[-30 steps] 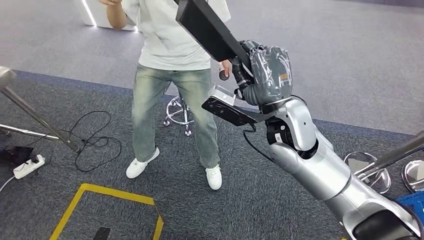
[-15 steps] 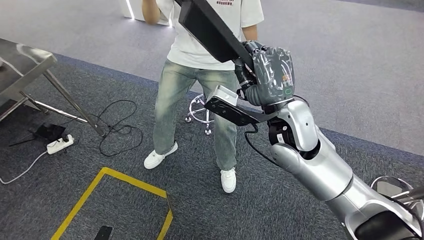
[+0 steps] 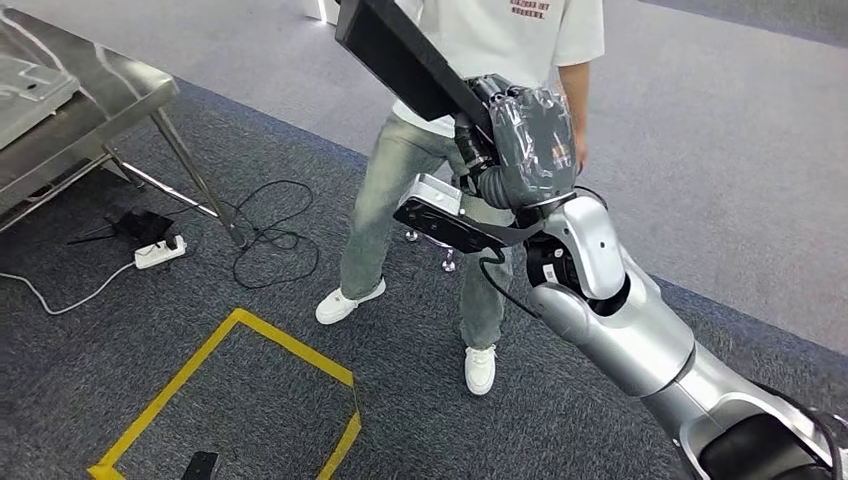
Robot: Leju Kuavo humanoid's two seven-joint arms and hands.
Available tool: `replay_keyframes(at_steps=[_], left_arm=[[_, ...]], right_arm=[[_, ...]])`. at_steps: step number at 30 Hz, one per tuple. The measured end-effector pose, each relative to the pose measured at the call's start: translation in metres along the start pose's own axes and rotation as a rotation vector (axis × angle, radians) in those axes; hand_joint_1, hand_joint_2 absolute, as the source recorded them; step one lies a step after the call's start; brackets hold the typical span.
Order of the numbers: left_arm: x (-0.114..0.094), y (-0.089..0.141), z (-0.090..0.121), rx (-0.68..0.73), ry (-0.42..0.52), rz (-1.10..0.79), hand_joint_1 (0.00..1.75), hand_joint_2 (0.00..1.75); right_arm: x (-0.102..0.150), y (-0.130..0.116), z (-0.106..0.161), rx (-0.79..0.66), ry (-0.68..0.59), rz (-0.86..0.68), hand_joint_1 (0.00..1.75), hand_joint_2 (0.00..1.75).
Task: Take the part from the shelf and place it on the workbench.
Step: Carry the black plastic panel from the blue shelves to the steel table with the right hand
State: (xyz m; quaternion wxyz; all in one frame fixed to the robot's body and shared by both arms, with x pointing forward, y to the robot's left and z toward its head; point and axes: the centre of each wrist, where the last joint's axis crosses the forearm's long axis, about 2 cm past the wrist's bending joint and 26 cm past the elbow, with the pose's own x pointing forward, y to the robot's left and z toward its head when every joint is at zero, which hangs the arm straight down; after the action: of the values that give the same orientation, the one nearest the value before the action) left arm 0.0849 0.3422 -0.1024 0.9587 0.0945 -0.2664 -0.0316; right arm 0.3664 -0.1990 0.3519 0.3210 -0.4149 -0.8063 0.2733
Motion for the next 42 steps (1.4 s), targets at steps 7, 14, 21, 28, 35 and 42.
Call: replay_keyframes(at_steps=[7, 14, 21, 28, 35, 42], left_arm=[[0.001, 0.004, -0.001, 0.023, 0.014, -0.018, 0.00, 1.75], [-0.002, 0.018, -0.001, 0.075, 0.029, -0.014, 0.00, 1.75], [-0.002, 0.023, -0.001, 0.088, 0.032, -0.018, 0.00, 1.75], [-0.001, 0.025, -0.002, 0.094, 0.022, -0.021, 0.00, 1.75], [-0.001, 0.026, -0.002, 0.094, 0.014, -0.027, 0.00, 1.75], [-0.001, 0.024, -0.001, 0.092, 0.023, -0.023, 0.00, 1.75]], right_arm=[[-0.001, 0.005, 0.007, 0.010, 0.005, -0.003, 1.75, 1.75], [0.002, 0.001, 0.008, 0.000, -0.004, 0.001, 1.75, 1.75], [0.003, -0.004, 0.007, -0.015, -0.003, -0.005, 1.75, 1.75], [0.004, -0.010, 0.006, -0.028, -0.001, -0.006, 1.75, 1.75], [-0.004, -0.018, 0.008, -0.033, 0.020, 0.012, 1.75, 1.75], [-0.007, -0.022, 0.011, -0.046, 0.017, 0.030, 1.75, 1.75]])
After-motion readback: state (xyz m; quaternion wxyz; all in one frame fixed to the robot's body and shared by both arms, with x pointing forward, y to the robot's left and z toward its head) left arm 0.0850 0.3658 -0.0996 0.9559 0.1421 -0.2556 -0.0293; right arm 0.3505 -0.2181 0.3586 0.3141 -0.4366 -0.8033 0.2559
